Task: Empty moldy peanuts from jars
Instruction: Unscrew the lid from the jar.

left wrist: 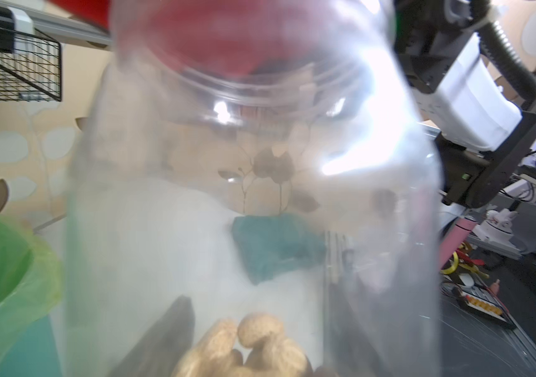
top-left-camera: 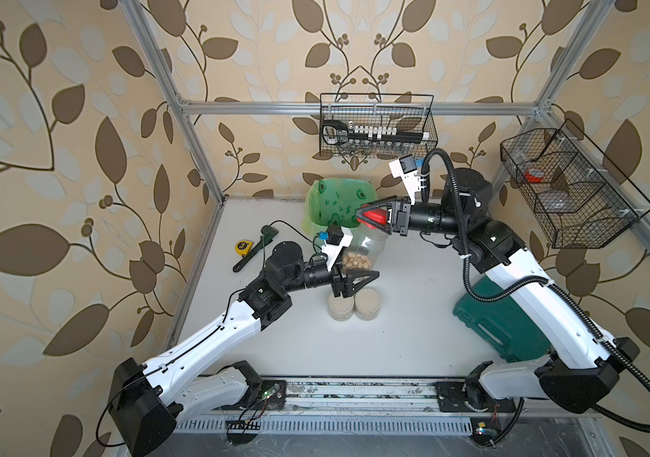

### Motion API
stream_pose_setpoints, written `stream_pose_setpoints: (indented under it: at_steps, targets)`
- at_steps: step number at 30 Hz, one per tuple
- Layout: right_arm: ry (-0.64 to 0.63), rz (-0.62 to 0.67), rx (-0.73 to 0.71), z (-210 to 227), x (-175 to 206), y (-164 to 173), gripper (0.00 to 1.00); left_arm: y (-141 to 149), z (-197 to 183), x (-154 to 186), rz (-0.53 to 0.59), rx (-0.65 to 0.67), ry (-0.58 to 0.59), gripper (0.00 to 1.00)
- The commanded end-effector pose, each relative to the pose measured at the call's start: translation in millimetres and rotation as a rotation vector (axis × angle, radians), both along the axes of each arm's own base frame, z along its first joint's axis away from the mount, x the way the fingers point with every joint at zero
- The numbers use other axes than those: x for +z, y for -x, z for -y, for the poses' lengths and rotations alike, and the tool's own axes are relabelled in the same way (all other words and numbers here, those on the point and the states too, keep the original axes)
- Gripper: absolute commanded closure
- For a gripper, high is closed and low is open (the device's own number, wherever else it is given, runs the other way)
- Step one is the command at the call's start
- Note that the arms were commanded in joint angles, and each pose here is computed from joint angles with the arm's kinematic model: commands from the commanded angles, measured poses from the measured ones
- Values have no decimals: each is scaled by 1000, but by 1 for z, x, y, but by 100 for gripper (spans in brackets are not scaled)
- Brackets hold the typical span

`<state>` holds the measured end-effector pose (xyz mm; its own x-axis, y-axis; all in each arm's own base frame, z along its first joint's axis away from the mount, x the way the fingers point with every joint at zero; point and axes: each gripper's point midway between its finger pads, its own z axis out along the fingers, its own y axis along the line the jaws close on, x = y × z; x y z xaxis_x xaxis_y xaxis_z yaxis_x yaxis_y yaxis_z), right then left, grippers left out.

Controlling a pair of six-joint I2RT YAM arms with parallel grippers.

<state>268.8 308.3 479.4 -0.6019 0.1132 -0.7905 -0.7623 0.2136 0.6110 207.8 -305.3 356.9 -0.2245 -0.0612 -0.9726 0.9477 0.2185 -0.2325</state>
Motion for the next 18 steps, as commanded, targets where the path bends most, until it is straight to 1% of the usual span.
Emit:
stream_pose_setpoints:
  at_steps: [1,3,6,9,11,18]
  targets:
    - [-80,65,255,-2,37,43,54,8,5,15,-10,-68,31,67]
    - [-82,70,261,2,39,41,54,9,5,15,-12,-75,30,66]
    - [-85,79,196,15,43,28,55,9,2,16,-3,-58,31,66]
    - [-76,80,98,32,42,11,56,8,-2,17,8,-26,26,66]
    - [-48,87,12,44,37,-1,56,6,-6,18,19,4,23,66]
    - [48,78,-265,87,11,-33,56,1,-27,18,53,140,26,66]
